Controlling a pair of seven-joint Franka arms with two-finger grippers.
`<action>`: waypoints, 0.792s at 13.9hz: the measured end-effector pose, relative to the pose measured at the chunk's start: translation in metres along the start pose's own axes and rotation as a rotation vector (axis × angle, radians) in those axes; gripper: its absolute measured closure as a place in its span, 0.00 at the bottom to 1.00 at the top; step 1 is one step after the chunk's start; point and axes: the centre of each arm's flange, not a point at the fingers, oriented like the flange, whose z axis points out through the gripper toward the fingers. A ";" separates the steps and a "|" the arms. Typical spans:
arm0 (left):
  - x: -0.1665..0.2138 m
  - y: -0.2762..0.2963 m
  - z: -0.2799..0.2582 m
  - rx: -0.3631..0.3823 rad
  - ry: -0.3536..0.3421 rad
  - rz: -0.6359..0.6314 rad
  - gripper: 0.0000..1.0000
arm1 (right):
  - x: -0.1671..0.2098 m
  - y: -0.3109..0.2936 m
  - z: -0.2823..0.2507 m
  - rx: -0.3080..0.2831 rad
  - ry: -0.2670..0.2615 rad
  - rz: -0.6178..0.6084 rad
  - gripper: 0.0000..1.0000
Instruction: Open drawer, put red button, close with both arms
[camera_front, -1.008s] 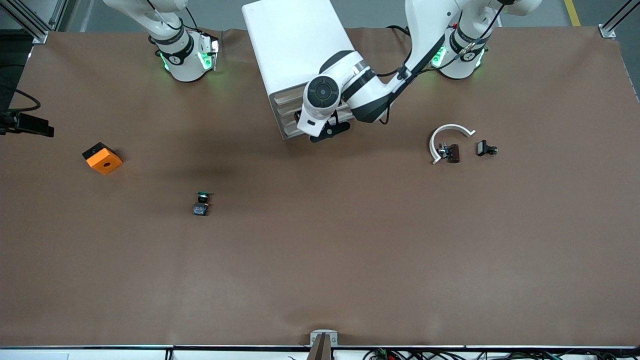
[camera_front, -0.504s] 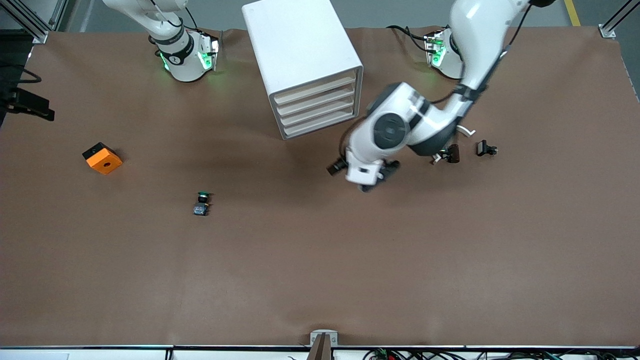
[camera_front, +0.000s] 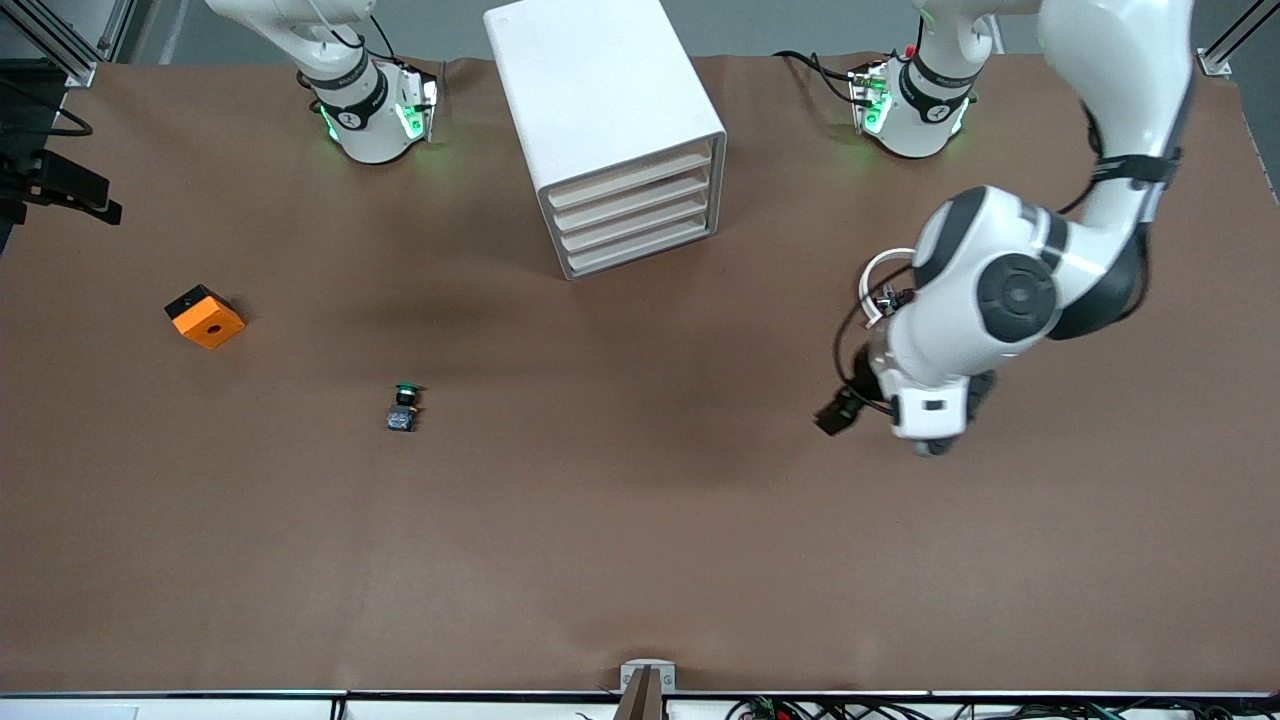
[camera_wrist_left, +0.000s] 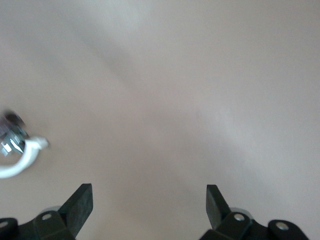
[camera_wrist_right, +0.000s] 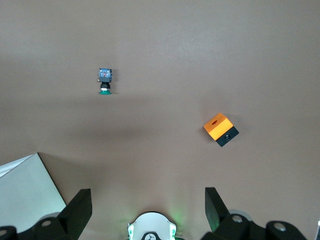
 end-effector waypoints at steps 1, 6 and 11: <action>0.020 -0.008 -0.007 -0.004 0.018 0.017 0.00 | -0.003 0.001 -0.001 0.003 0.015 0.004 0.00; 0.091 -0.066 -0.057 0.029 0.048 0.204 0.00 | -0.025 0.000 -0.002 0.007 0.062 0.021 0.00; 0.105 -0.104 -0.116 0.047 0.096 0.441 0.00 | -0.032 -0.001 -0.012 0.007 0.107 0.040 0.00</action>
